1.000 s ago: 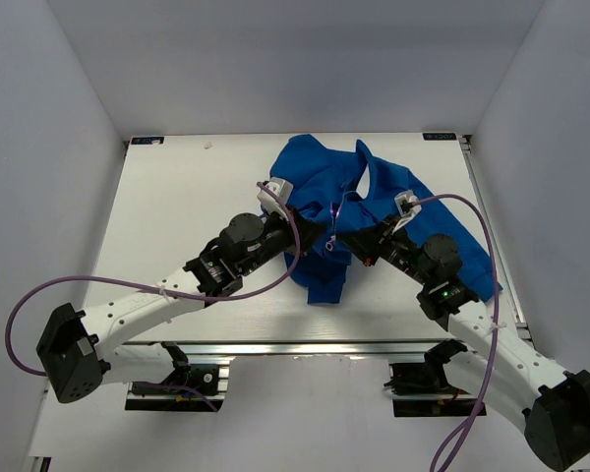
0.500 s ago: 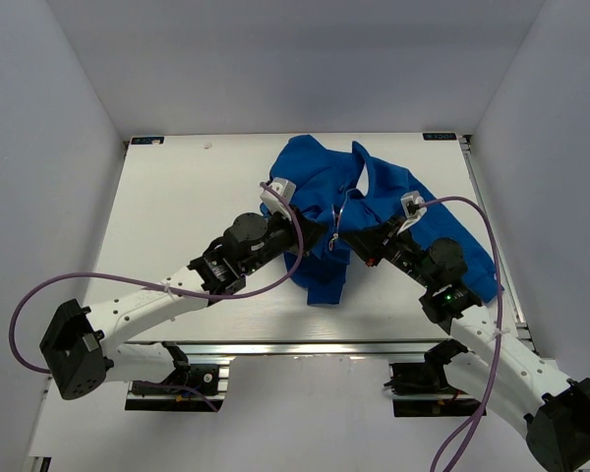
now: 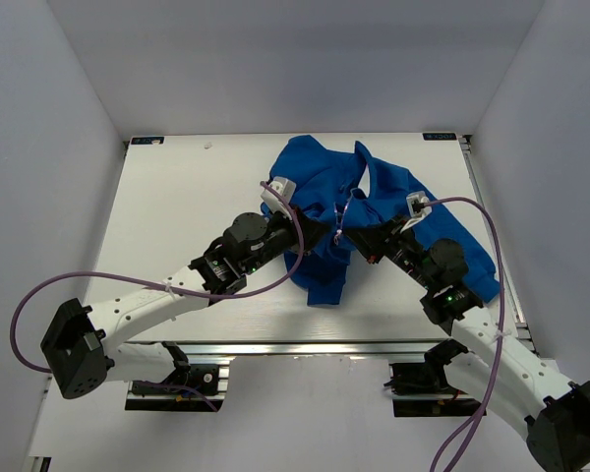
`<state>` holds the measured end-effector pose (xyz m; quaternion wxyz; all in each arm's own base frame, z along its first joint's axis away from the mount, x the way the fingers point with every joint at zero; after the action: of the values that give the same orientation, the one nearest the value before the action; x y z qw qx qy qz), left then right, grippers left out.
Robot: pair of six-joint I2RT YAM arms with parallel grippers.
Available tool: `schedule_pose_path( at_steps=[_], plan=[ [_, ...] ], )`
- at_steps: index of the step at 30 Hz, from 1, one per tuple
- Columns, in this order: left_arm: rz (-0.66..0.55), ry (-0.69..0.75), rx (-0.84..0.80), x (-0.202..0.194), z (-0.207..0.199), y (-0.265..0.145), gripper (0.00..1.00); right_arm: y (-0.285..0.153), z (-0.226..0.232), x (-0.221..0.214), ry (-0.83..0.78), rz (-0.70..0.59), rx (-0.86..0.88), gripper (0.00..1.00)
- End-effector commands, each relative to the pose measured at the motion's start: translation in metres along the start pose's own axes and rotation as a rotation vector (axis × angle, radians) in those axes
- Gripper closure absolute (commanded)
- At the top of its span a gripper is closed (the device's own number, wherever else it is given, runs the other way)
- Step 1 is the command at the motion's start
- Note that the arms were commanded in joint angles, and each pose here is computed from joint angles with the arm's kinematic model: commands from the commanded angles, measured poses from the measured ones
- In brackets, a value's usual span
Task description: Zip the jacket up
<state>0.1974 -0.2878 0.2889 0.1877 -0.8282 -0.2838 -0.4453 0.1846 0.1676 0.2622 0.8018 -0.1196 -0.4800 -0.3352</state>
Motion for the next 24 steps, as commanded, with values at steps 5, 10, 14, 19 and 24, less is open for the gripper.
schedule_pose_path(
  at_steps=[5, 10, 14, 19, 24],
  plan=[
    [-0.066, -0.007, -0.074, 0.018, -0.015, -0.004, 1.0, -0.002, 0.005, 0.009, -0.019, -0.038, 0.01, 1.0],
    [-0.051, 0.002, -0.076, 0.016, -0.015, 0.001, 1.0, -0.003, 0.008, 0.011, -0.022, -0.053, 0.027, 1.0],
    [-0.041, 0.0, -0.07, 0.013, -0.013, 0.003, 1.0, -0.004, 0.01, 0.014, -0.026, -0.054, 0.036, 1.0],
    [-0.037, 0.002, -0.071, 0.012, -0.013, 0.004, 1.0, -0.004, 0.011, 0.016, -0.027, -0.058, 0.038, 1.0],
    [-0.011, 0.008, -0.113, 0.009, -0.016, 0.004, 1.0, -0.003, 0.014, 0.019, -0.022, -0.067, 0.046, 1.0]
  ],
)
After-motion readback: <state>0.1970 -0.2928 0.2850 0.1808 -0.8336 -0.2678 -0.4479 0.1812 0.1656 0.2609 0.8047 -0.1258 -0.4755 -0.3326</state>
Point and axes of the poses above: each gripper's point midway between its finger pads, its own y axis out along the fingers, its own z axis along the line the jaws close on, x = y × z, the point moved 8 cm from there along -y, back along the fingers, and after that the axes turned 1 degree about -y, right-handed, at the moved point
